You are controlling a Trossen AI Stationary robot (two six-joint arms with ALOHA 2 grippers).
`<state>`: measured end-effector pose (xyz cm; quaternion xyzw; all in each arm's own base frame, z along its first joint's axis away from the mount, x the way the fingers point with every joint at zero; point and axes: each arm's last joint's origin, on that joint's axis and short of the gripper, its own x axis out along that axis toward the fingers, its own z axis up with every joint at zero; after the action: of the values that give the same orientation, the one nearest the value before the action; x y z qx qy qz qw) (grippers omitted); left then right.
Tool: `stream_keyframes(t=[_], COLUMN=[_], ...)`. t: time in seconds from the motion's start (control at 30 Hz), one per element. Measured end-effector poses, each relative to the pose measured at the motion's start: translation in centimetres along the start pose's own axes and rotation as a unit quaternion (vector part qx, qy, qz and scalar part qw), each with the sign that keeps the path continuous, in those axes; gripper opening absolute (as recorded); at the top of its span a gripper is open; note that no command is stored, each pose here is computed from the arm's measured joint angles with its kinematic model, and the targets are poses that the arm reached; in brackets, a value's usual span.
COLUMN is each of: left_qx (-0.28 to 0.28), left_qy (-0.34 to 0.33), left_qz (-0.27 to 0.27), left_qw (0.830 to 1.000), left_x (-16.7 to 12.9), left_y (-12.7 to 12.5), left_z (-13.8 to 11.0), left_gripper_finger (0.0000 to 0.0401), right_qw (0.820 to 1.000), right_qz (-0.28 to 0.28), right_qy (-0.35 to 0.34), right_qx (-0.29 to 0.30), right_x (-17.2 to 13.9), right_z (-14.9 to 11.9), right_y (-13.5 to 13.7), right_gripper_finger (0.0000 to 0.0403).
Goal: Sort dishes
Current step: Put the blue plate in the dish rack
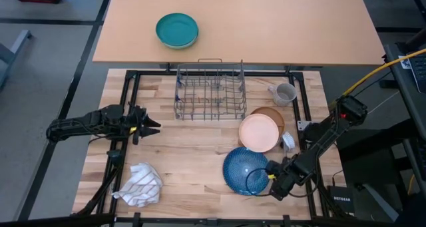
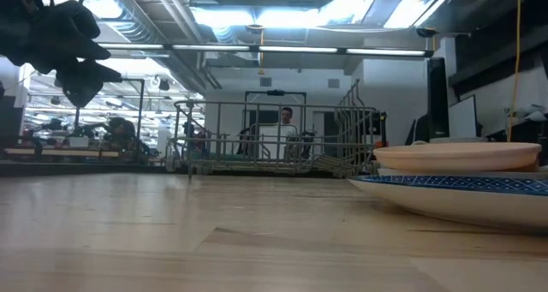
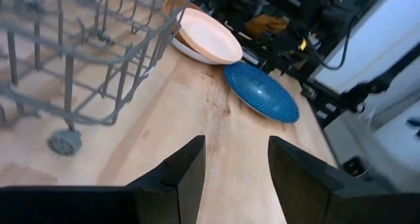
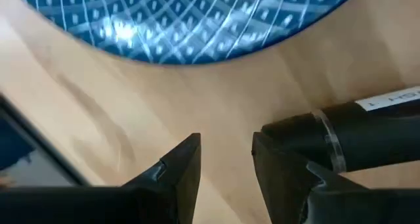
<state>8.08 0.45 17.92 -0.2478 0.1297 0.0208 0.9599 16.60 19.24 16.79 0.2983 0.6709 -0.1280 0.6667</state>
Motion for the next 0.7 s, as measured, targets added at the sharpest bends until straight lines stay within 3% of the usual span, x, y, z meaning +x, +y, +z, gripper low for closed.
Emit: stream_keyframes(t=[0.13, 0.37, 0.7], left_qx=[-0.033, 0.001, -0.023], left_qy=[-0.001, -0.019, -0.025], left_qz=[0.002, 0.037, 0.045], left_qw=[0.999, 0.999, 0.998], left_x=[0.0, -0.01, 0.08], left_y=[0.01, 0.21, 0.33], left_z=[0.01, 0.11, 0.04], left_gripper_finger=[0.0155, 0.0155, 0.0155], right_qw=[0.999, 0.992, 0.989], right_qz=[-0.007, -0.013, -0.021], right_qy=[-0.041, -0.117, -0.114], right_qx=[0.008, 0.033, 0.088], right_x=[-0.02, 0.31, 0.5], right_z=[0.31, 0.8, 0.78], right_y=[-0.09, 0.0, -0.26], right_gripper_finger=[0.0144, 0.0144, 0.0144])
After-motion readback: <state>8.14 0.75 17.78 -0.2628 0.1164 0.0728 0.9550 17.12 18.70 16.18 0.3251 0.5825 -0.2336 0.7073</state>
